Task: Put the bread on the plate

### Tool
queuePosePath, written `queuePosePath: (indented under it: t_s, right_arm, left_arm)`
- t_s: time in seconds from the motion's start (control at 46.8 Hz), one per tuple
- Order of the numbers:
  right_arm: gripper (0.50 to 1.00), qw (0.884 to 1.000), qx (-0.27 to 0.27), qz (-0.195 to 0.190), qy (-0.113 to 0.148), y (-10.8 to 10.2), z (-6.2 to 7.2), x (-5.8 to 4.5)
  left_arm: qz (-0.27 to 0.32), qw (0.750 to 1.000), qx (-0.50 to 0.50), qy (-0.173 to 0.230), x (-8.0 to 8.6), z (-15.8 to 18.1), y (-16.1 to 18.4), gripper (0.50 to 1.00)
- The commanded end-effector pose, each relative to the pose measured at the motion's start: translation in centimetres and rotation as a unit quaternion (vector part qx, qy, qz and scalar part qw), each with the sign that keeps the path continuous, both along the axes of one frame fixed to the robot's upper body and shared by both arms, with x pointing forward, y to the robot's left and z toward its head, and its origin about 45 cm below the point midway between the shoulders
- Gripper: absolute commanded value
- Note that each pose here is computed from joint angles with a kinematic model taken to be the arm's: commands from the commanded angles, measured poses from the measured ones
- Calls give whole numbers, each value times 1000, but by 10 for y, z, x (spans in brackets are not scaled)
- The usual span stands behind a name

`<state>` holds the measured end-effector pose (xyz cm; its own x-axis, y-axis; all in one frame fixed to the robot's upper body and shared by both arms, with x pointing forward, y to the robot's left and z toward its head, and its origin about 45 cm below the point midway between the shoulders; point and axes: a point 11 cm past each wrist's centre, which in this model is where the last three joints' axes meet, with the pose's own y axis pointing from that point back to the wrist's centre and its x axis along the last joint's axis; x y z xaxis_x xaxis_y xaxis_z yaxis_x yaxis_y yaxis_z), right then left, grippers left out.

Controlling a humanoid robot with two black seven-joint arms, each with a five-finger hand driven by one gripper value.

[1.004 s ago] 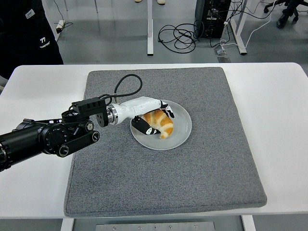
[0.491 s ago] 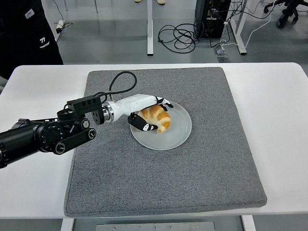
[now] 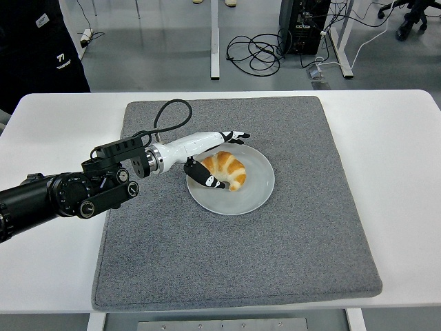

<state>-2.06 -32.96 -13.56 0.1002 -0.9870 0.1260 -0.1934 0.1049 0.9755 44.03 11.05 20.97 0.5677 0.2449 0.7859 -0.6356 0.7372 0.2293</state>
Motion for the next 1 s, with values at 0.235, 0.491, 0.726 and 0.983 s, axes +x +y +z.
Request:
queuePosePath:
  t_s: [0.235, 0.491, 0.726, 0.983]
  right_arm:
    - [1000, 1000, 0, 0, 0, 0, 0, 0]
    - [1000, 1000, 1, 0, 0, 1, 0, 0]
    - [1000, 1000, 1, 1, 0, 1, 0, 0]
    - [1000, 1000, 2, 1, 0, 1, 0, 0]
  left_arm:
    - [64, 996, -65, 21, 19, 23, 22, 949]
    - [129, 978, -157, 57, 32, 39, 39, 949]
    - [178, 954, -224, 89, 40, 47, 58, 951]
    - [191, 891, -370, 184, 52, 69, 84, 951]
